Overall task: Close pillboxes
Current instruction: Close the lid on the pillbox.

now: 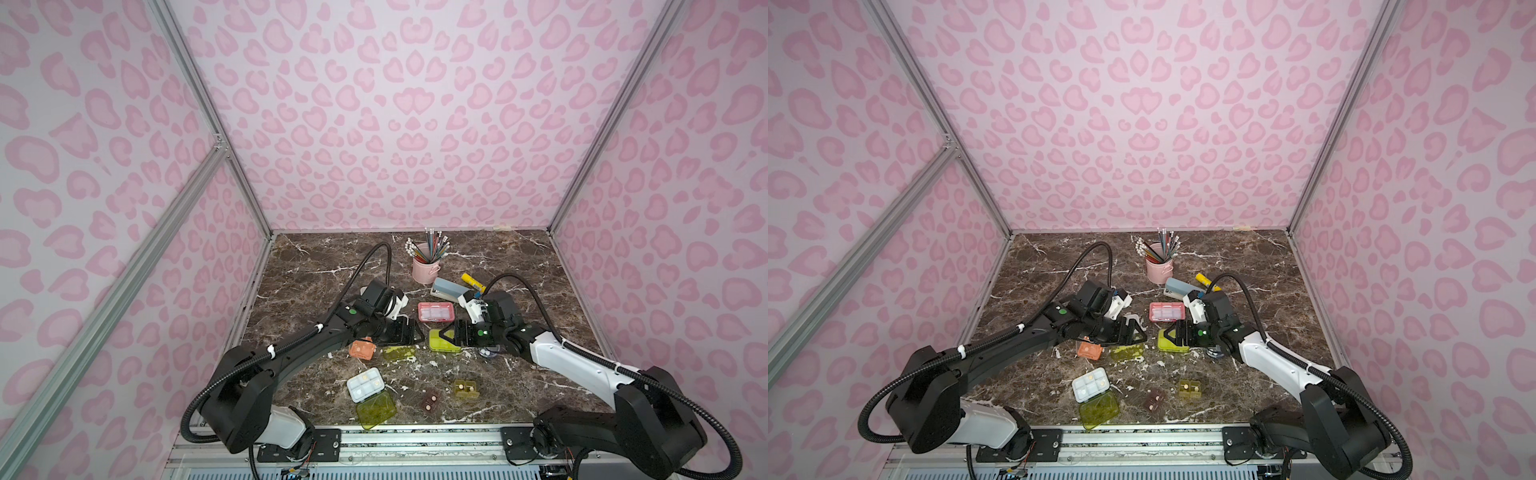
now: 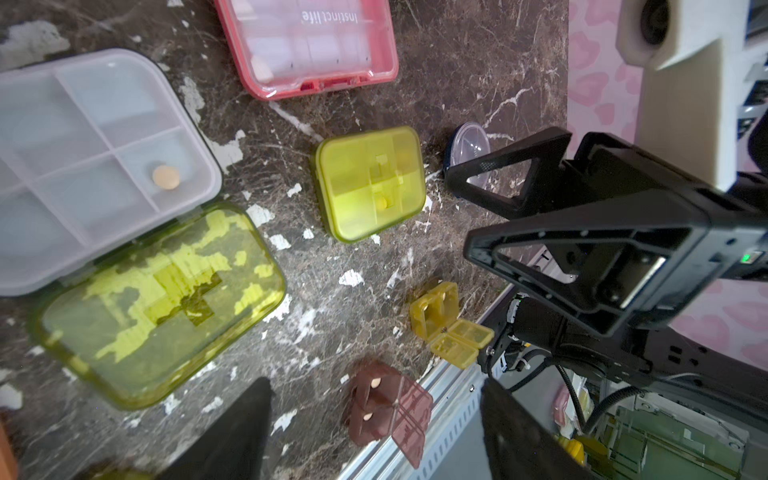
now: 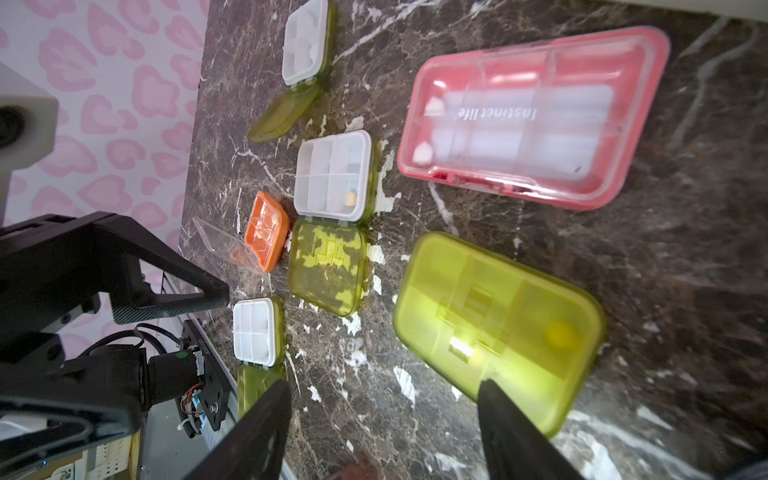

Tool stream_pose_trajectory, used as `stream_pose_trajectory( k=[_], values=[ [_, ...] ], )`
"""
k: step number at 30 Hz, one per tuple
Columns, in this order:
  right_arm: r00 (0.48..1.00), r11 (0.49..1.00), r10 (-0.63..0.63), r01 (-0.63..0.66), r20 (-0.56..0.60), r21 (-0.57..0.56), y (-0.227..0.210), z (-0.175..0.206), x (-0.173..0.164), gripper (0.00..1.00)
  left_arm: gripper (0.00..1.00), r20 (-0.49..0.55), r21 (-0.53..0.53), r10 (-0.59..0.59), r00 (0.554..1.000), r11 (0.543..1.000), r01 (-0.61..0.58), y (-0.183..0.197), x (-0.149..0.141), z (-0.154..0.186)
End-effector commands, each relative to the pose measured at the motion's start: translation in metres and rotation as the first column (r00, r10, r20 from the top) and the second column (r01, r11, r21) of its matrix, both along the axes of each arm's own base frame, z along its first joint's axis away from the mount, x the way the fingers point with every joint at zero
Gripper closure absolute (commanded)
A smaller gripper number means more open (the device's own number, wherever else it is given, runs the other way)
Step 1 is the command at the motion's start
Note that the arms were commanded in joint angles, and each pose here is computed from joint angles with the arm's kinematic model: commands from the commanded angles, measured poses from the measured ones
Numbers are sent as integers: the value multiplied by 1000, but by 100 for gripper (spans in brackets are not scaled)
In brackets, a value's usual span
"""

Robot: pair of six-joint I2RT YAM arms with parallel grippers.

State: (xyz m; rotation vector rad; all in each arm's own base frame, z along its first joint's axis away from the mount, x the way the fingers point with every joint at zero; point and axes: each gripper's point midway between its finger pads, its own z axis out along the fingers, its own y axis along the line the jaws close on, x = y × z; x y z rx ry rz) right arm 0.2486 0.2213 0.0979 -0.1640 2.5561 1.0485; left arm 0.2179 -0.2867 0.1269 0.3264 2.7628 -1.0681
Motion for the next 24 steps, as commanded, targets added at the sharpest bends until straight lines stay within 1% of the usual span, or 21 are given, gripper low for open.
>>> stream_pose_trajectory(
  k=[1, 6, 10, 13, 19, 24],
  values=[
    [1000, 1000, -14, 15, 9, -16, 1, 1, -2, 26, 19, -10, -4, -18, 1000, 1000, 18, 6, -12, 0],
    [1000, 998, -26, 26, 14, -54, -4, 0, -16, 24, 17, -7, -47, -63, 998, 997, 63, 6, -31, 8],
    [999, 996, -49, 50, 7, -73, -15, 1, -30, 23, 16, 7, -38, -153, 988, 987, 154, -9, -50, 10],
    [997, 994, -76, 76, 3, -77, -25, 5, -41, 24, 16, 8, -40, -201, 980, 979, 201, -26, -58, 6],
    [992, 989, -122, 119, -30, -87, -45, 5, -70, 30, 16, 22, -36, -293, 956, 955, 294, -59, -69, 5],
    [987, 986, -146, 140, -68, -88, -56, -1, -89, 32, 16, 9, -17, -309, 951, 951, 309, -63, -69, -3]
  ],
)
